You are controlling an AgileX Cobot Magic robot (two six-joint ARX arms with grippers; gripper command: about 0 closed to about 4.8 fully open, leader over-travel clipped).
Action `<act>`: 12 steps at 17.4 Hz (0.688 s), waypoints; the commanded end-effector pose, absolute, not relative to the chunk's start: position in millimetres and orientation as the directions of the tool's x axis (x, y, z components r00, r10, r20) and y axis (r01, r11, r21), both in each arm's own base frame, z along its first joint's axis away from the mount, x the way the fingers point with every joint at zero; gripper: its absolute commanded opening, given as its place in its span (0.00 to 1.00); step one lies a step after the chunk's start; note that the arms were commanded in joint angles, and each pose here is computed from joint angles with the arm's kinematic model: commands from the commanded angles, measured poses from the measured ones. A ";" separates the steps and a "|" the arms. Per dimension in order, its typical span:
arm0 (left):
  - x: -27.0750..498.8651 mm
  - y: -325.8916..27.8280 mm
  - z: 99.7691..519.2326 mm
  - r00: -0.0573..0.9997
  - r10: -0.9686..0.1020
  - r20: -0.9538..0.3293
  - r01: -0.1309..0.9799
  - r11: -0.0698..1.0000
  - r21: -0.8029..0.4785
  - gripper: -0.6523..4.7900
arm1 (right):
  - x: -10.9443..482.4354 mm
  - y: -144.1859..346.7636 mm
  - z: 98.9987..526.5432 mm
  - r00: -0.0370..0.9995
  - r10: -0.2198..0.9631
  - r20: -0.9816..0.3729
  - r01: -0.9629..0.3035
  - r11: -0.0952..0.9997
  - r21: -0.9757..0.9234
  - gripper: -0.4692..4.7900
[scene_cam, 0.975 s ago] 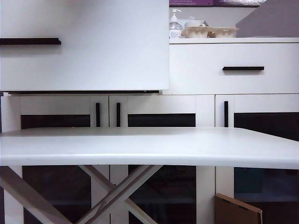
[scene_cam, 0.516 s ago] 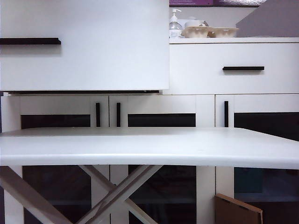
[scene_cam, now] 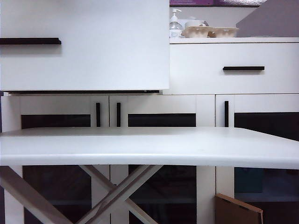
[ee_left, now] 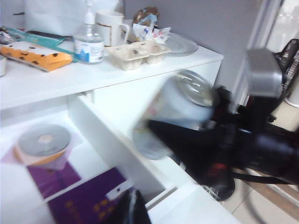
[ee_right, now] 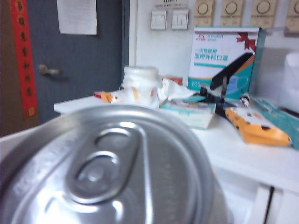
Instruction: Pick up a can of beer from the white table, open the left drawer, place the beer inside the drawer, and finally close the drawer.
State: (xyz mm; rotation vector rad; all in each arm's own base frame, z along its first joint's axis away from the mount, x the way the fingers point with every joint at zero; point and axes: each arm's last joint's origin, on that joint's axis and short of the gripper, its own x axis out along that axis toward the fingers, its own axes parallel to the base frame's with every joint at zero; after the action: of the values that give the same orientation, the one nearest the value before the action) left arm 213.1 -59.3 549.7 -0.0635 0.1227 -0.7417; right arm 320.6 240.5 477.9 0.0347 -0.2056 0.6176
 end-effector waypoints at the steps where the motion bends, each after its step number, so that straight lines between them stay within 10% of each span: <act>1: 221.8 -72.5 548.3 0.728 -0.677 -0.111 0.671 0.736 -0.092 0.11 | 326.9 246.5 490.7 0.766 0.584 0.267 -0.598 0.800 -0.034 0.08; 12: 231.6 -88.1 534.2 0.742 -0.635 -0.213 0.648 0.761 -0.012 0.11 | 379.0 261.5 440.1 0.765 0.635 0.109 -0.642 0.765 0.049 0.08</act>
State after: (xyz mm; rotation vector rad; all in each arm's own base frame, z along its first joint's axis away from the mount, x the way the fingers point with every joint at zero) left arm 232.4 -88.0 534.1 0.0459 0.2106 -0.7001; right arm 382.7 264.0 425.2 0.0585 -0.0056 0.6867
